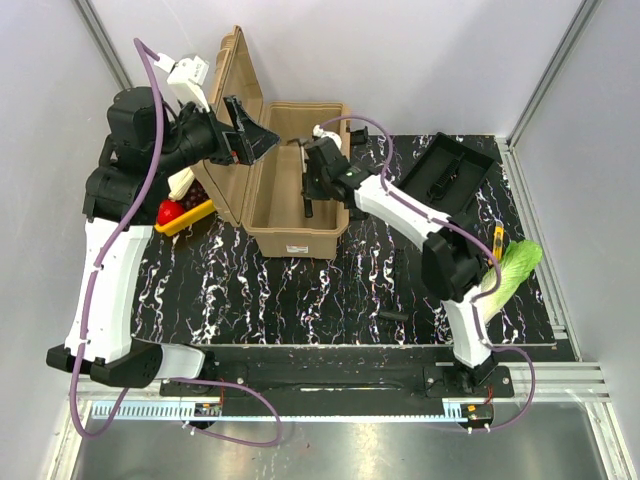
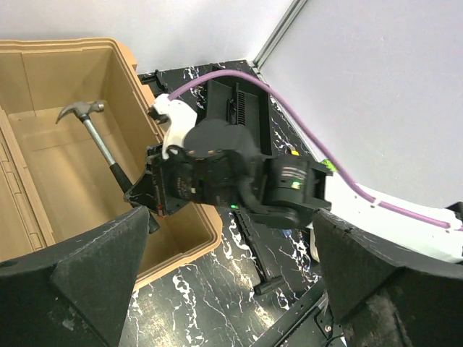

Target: Pack the tool kit

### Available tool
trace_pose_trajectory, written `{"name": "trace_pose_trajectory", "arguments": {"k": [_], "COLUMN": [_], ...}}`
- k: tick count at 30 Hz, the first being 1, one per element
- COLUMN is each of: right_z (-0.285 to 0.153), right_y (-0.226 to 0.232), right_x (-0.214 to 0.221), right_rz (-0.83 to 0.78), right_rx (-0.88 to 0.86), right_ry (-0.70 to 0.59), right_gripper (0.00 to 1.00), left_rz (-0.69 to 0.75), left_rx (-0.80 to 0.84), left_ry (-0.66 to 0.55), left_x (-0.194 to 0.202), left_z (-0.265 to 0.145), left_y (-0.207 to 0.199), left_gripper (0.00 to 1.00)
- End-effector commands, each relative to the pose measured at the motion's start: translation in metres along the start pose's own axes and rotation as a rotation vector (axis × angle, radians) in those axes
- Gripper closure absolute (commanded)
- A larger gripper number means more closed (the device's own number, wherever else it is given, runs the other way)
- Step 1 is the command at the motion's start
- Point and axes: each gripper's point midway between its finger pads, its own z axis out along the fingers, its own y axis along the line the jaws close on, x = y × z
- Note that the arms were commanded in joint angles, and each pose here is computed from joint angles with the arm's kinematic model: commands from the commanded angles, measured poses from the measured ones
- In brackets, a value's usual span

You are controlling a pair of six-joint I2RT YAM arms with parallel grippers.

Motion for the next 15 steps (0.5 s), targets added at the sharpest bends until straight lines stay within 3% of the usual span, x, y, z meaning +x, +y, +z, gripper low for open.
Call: {"name": "trace_pose_trajectory", "arguments": {"k": [1,15], "right_z": [0.005,0.056], "right_y": [-0.014,-0.057], "right_x": [-0.031,0.001], "right_rz": [0.023,-0.051], "right_rx": [0.121,0.352], "right_ry": [-0.093,0.008], "right_gripper": [1.0,1.0], "left_rz": [0.019,0.024], "left_rx": [0.042,0.017], "left_ry": [-0.043,-0.022], "left_x": [-0.01,-0.005], "left_z": [-0.004,0.003], "left_y": [-0.011,-0.002], "left_gripper": [0.01,0.01]}}
